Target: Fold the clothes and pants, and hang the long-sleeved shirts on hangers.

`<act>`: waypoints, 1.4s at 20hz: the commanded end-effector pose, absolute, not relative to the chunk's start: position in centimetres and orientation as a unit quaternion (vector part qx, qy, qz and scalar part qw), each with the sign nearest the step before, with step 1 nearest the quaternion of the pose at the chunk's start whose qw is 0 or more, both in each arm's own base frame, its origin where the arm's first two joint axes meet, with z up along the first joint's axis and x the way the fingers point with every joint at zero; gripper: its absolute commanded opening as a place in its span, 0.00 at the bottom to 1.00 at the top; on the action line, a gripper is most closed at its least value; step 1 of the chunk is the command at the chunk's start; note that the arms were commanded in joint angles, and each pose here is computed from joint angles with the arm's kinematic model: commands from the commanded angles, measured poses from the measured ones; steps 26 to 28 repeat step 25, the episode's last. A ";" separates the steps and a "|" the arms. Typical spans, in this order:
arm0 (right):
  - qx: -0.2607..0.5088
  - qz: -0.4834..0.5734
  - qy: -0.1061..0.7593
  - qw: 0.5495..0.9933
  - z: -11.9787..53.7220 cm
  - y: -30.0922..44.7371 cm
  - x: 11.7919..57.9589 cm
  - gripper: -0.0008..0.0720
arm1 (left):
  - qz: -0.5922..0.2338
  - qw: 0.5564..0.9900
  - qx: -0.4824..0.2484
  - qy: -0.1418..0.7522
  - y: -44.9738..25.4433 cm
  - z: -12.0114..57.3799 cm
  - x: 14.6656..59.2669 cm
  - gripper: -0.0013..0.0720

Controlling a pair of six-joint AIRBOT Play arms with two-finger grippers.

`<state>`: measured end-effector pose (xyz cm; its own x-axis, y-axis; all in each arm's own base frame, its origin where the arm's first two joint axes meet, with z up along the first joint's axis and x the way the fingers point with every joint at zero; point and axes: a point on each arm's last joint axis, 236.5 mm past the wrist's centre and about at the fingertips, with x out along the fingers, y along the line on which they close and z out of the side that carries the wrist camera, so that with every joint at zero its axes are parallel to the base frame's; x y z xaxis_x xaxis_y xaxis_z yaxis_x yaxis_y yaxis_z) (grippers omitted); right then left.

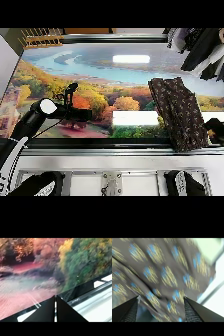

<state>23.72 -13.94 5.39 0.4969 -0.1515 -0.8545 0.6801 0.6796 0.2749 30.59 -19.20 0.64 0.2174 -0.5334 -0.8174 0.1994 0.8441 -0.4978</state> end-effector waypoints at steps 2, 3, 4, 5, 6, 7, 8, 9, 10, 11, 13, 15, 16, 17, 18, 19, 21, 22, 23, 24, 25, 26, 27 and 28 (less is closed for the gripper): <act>0.215 -0.053 0.324 0.920 15.9 -7.5 31.0 0.82 | -0.250 0.784 -0.139 0.552 -19.6 3.0 32.1 0.03; 0.208 -0.008 0.316 0.926 16.7 -5.0 31.8 0.82 | -0.253 0.792 -0.136 0.539 -19.7 4.1 32.9 0.03; 0.196 0.027 0.320 0.926 16.7 -2.7 32.4 0.82 | -0.256 0.800 -0.135 0.526 -19.8 5.2 33.5 0.03; 0.184 0.052 0.331 0.924 16.3 -1.0 32.7 0.81 | -0.259 0.808 -0.134 0.512 -19.9 6.3 34.3 0.03; 0.173 0.078 0.346 0.919 15.6 0.8 33.0 0.79 | -0.260 0.816 -0.133 0.499 -19.8 7.2 34.9 0.03; 0.168 0.100 0.358 0.913 15.0 2.3 33.1 0.79 | -0.260 0.822 -0.134 0.489 -19.6 8.1 35.5 0.03; 0.164 0.119 0.369 0.907 14.4 3.6 33.3 0.79 | -0.258 0.827 -0.136 0.481 -19.3 8.8 36.0 0.03; 0.160 0.132 0.379 0.902 13.9 4.6 33.4 0.79 | -0.254 0.831 -0.140 0.474 -18.9 9.4 36.5 0.03; 0.159 0.142 0.387 0.897 13.5 5.3 33.5 0.78 | -0.249 0.835 -0.143 0.469 -18.4 9.7 36.9 0.03; 0.157 0.148 0.392 0.894 13.2 5.8 33.5 0.56 | -0.246 0.836 -0.148 0.468 -18.2 9.8 37.1 0.03; 0.157 0.151 0.396 0.892 12.9 6.0 33.6 0.03 | -0.242 0.835 -0.150 0.470 -17.8 9.7 37.1 0.03; 0.157 0.150 0.396 0.892 12.9 6.0 33.5 0.03 | -0.239 0.835 -0.153 0.471 -17.5 9.7 37.2 0.03; 0.157 0.151 0.396 0.892 12.9 6.0 33.5 0.03 | -0.239 0.836 -0.153 0.470 -17.4 9.7 37.2 0.03; 0.158 0.151 0.396 0.892 12.9 6.0 33.5 0.03 | -0.239 0.836 -0.153 0.470 -17.4 9.7 37.3 0.03; 0.158 0.151 0.396 0.892 12.9 6.0 33.5 0.03 | -0.238 0.836 -0.153 0.469 -17.4 9.7 37.3 0.03; 0.157 0.151 0.397 0.892 12.9 6.0 33.5 0.03 | -0.238 0.836 -0.153 0.469 -17.4 9.7 37.3 0.03; 0.158 0.151 0.396 0.892 12.9 6.0 33.5 0.03 | -0.238 0.836 -0.153 0.469 -17.4 9.7 37.3 0.03; 0.157 0.151 0.396 0.892 12.9 6.0 33.5 0.03 | -0.239 0.836 -0.153 0.469 -17.4 9.7 37.3 0.03; 0.157 0.151 0.397 0.892 12.9 6.0 33.5 0.03 | -0.238 0.836 -0.153 0.469 -17.4 9.7 37.3 0.03; 0.158 0.151 0.396 0.892 12.9 6.0 33.5 0.03 | -0.238 0.836 -0.153 0.469 -17.4 9.7 37.3 0.03; 0.158 0.151 0.396 0.892 12.9 6.0 33.5 0.03 | -0.238 0.836 -0.153 0.469 -17.4 9.7 37.3 0.03; 0.158 0.151 0.396 0.892 12.9 6.0 33.5 0.03 | -0.238 0.836 -0.153 0.469 -17.4 9.7 37.3 0.03; 0.158 0.151 0.396 0.892 12.9 6.0 33.5 0.03 | -0.238 0.836 -0.153 0.469 -17.4 9.7 37.3 0.03; 0.158 0.151 0.396 0.892 12.9 6.0 33.5 0.03 | -0.238 0.836 -0.153 0.469 -17.4 9.7 37.3 0.03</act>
